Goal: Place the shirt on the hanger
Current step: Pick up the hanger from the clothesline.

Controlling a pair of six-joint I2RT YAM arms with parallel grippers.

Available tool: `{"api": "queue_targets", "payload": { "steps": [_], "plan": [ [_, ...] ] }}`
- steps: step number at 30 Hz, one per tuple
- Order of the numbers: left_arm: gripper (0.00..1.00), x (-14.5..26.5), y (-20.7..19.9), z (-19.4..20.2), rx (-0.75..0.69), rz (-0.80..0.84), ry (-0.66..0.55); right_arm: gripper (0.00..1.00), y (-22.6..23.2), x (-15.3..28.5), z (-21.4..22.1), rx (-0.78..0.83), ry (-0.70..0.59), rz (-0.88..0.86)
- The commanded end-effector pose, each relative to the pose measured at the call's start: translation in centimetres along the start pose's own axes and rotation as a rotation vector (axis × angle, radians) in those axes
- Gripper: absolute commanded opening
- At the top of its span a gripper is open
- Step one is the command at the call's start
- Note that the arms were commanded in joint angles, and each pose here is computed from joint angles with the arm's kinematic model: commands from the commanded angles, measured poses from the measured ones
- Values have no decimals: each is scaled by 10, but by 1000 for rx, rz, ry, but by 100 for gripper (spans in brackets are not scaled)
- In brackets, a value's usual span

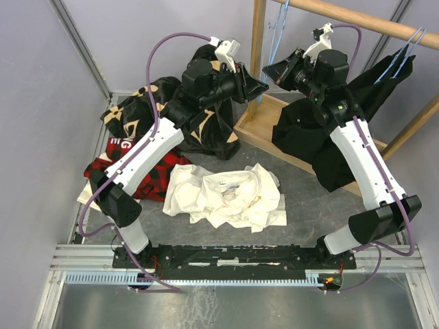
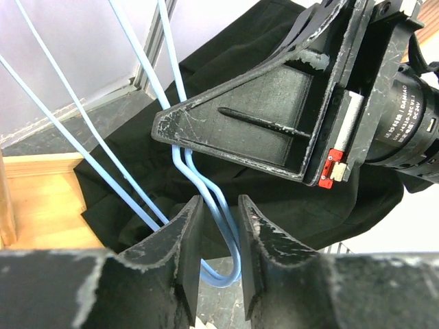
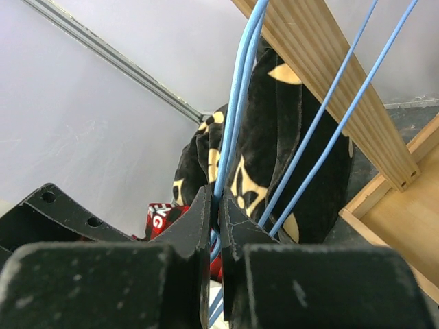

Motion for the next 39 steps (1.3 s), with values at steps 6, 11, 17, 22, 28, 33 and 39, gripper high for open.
{"api": "queue_targets", "payload": {
  "steps": [6, 11, 17, 22, 28, 33, 39],
  "plan": [
    [16, 4, 0, -15, 27, 32, -59, 17, 16, 10, -3, 22, 21, -62],
    [13, 4, 2, -13, 31, 20, -49, 48, 16, 17, -8, 40, -5, -44],
    [11, 5, 6, -13, 27, 5, -45, 61, 19, 28, -15, 27, -84, -31],
    [11, 4, 7, -12, 29, 4, -44, 63, 21, 36, -20, 16, -154, -38],
    [10, 3, 7, -12, 32, 4, -41, 63, 20, 39, -22, 15, -181, -18],
    [10, 4, 7, -13, 31, 3, -44, 53, 14, 37, -20, 11, -168, 8],
    [10, 4, 7, -14, 31, 0, -44, 49, 7, 35, -18, 15, -163, 44]
  ]
}}
Point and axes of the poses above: each gripper's point midway between its finger pads, its own x axis back along the fingers, its own y axis along the line the jaws close on, z = x × y, the point moved 9 cm from there along x, back along the fingers, and after that the axes turned 13 degrees about -x, right-handed, at the moved point
